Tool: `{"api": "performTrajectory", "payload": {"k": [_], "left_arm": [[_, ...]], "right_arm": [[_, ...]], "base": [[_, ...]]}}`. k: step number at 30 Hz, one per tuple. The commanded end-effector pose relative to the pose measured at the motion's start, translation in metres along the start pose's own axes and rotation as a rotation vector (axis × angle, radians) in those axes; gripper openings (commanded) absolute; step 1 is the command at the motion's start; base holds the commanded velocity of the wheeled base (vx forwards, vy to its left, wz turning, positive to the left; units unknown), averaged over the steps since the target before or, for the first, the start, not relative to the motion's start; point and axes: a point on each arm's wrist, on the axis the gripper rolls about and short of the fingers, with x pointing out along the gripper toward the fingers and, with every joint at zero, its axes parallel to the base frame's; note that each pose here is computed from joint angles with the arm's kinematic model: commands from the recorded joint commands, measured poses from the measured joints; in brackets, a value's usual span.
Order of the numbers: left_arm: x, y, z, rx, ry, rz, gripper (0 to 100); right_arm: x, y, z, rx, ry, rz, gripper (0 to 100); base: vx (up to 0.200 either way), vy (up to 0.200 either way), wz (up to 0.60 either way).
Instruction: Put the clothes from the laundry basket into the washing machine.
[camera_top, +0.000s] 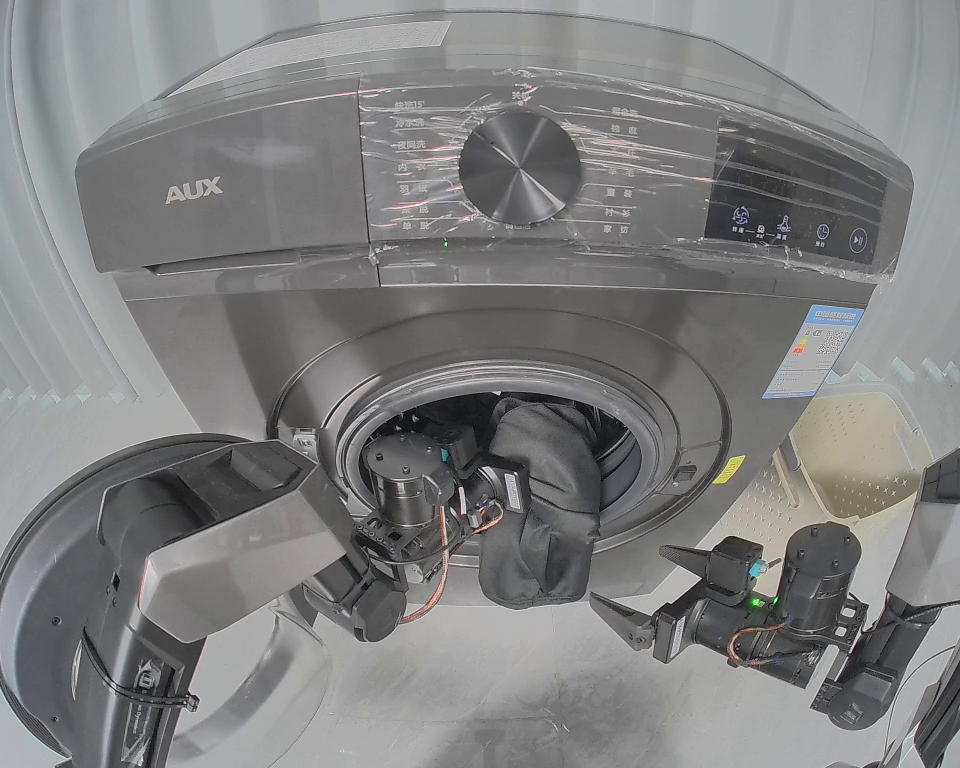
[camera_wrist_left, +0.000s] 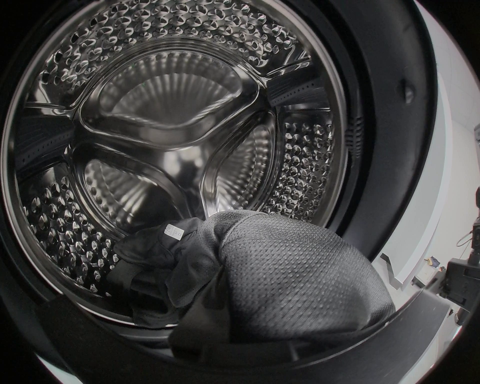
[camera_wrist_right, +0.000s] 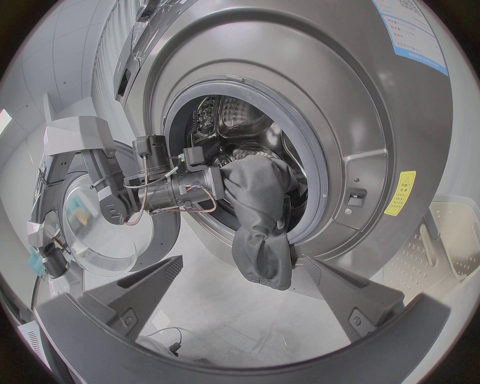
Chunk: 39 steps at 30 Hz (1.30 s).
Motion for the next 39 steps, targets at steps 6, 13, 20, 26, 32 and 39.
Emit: {"api": "performTrajectory", "payload": {"k": [6, 13, 20, 26, 32, 39], "left_arm": [[0.036, 0.009, -0.015, 0.035, -0.008, 0.066, 0], [0.054, 0.01, -0.014, 0.039, -0.03, 0.106, 0], [0.074, 0.02, -0.001, 0.04, -0.112, 0.167, 0], [0.076, 0.027, 0.002, 0.042, -0.123, 0.198, 0], [0.073, 0.026, -0.003, 0.046, -0.104, 0.197, 100], [0.049, 0.015, -0.005, 0.057, 0.012, 0.17, 100]], "right_arm": [[0.001, 0.0, -0.003, -0.001, 0.012, 0.0, 100], [0.001, 0.0, -0.003, -0.001, 0.014, 0.0, 100], [0.002, 0.0, -0.003, -0.001, 0.014, -0.001, 100], [0.002, 0.0, -0.004, -0.001, 0.02, 0.0, 100], [0.004, -0.001, -0.008, -0.001, 0.037, -0.002, 100], [0.003, -0.002, -0.008, 0.002, 0.038, -0.008, 100]], "base": [[0.0, 0.0, 0.0], [0.0, 0.0, 0.0], [0.0, 0.0, 0.0], [0.0, 0.0, 0.0], [0.0, 0.0, 0.0], [0.0, 0.0, 0.0]]}}
